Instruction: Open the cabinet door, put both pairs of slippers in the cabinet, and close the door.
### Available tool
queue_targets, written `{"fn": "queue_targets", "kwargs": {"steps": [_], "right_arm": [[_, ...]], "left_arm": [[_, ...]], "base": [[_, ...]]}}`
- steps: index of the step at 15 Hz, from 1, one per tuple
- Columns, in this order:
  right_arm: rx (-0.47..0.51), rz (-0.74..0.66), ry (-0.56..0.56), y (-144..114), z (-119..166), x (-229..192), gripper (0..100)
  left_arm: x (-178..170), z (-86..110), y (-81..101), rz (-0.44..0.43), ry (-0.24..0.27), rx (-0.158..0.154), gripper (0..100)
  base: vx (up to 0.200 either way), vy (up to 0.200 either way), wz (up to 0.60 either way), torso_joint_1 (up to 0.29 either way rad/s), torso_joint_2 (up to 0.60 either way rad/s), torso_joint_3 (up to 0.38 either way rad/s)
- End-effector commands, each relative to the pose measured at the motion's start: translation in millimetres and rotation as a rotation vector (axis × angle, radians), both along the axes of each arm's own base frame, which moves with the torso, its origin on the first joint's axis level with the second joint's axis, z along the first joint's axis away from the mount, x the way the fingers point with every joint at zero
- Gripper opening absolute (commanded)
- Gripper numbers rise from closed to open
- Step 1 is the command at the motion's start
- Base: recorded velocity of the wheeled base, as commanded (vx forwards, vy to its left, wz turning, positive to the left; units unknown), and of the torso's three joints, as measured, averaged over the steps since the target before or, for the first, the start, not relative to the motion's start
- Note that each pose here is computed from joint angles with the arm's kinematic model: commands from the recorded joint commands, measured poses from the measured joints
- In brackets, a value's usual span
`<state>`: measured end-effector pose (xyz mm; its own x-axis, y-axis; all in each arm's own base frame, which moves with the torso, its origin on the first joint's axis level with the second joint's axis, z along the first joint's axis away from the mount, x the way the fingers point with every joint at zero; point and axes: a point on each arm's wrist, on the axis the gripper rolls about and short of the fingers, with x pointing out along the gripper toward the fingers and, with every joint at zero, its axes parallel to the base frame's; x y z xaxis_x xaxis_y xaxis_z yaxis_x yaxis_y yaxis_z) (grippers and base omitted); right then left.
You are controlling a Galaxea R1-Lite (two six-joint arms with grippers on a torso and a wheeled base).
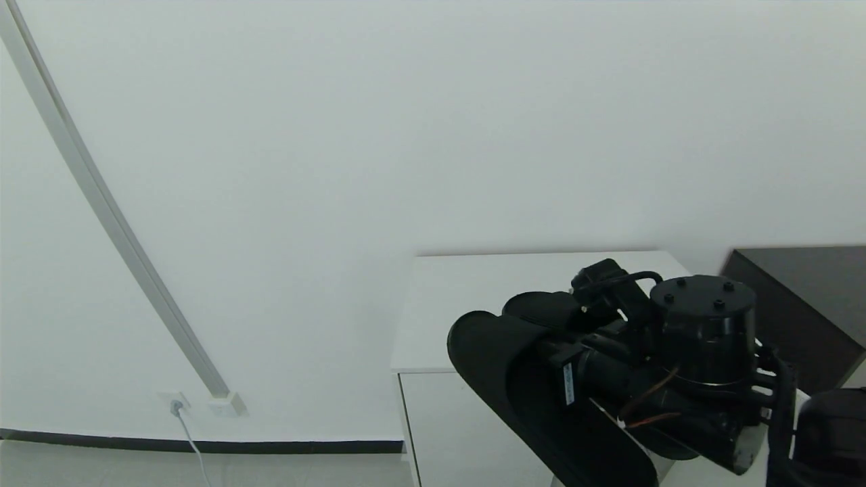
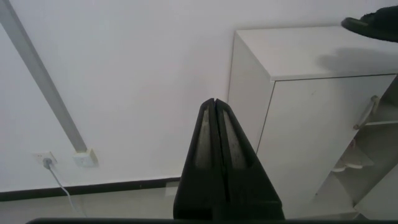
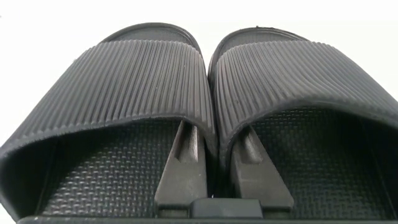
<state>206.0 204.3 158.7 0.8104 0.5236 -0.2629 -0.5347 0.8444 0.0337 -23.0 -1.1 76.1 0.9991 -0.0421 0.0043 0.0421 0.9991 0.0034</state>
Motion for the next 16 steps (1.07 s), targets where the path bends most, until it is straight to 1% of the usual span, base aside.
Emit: {"fn": "queue_targets", "kwargs": {"steps": [1,2,8,16], "right_arm": [[0.032,0.02,-0.031,-6.1,13.2,-14.1,0],[0.03,0.024,-0.028,-4.9,12.3,-14.6,0],[0.025,0.041,-0.024,-2.3,10.7,-18.5,0],[0.015,0.041,-0.016,-2.6,7.3,-18.8,0]], "left_arm": [[0.1,0.0,0.0,0.001,0.001,-0.002,0],[0.1,0.0,0.0,0.001,0.001,-0.002,0],[0.1,0.0,0.0,0.001,0.001,-0.002,0],[0.1,0.0,0.0,0.002,0.001,-0.003,0]], "base": [[0.0,0.0,0.0,0.0,0.0,0.0],[0.0,0.0,0.0,0.0,0.0,0.0],[-0.2,0.0,0.0,0.002,0.0,0.005],[0.0,0.0,0.0,0.0,0.0,0.0]]}}
